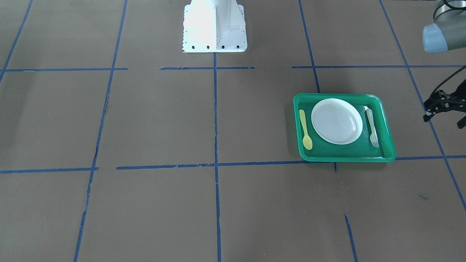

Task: Place fork

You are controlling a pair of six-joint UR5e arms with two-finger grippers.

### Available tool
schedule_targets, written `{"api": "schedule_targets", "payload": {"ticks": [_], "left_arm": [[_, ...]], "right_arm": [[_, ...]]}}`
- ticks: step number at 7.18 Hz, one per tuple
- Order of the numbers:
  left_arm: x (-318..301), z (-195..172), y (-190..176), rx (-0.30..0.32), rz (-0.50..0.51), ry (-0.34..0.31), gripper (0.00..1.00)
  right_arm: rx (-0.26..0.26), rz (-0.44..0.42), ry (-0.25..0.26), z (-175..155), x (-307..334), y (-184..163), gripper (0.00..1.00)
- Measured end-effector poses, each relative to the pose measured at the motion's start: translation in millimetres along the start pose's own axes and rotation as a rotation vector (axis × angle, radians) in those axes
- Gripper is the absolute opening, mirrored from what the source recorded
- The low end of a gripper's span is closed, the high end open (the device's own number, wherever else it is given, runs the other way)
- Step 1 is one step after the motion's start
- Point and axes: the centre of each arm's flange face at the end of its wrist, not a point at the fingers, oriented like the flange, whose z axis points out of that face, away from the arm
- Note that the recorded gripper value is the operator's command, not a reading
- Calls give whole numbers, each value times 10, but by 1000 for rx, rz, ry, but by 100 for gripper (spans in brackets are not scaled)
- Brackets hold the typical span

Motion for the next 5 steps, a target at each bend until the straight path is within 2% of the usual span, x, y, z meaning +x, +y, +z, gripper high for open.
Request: {"api": "schedule_targets", "payload": {"ticks": [2, 3, 5], "left_arm": [[-725, -341, 271, -75, -41, -13, 100], [-982, -382, 450, -117, -65, 7, 100], [-1311, -192, 1007, -175, -148, 92, 100]], "right_arm": [[0, 0, 0, 0, 0, 0, 100], [0, 0, 0, 0, 0, 0, 100], [0, 0, 0, 0, 0, 0, 100]]}}
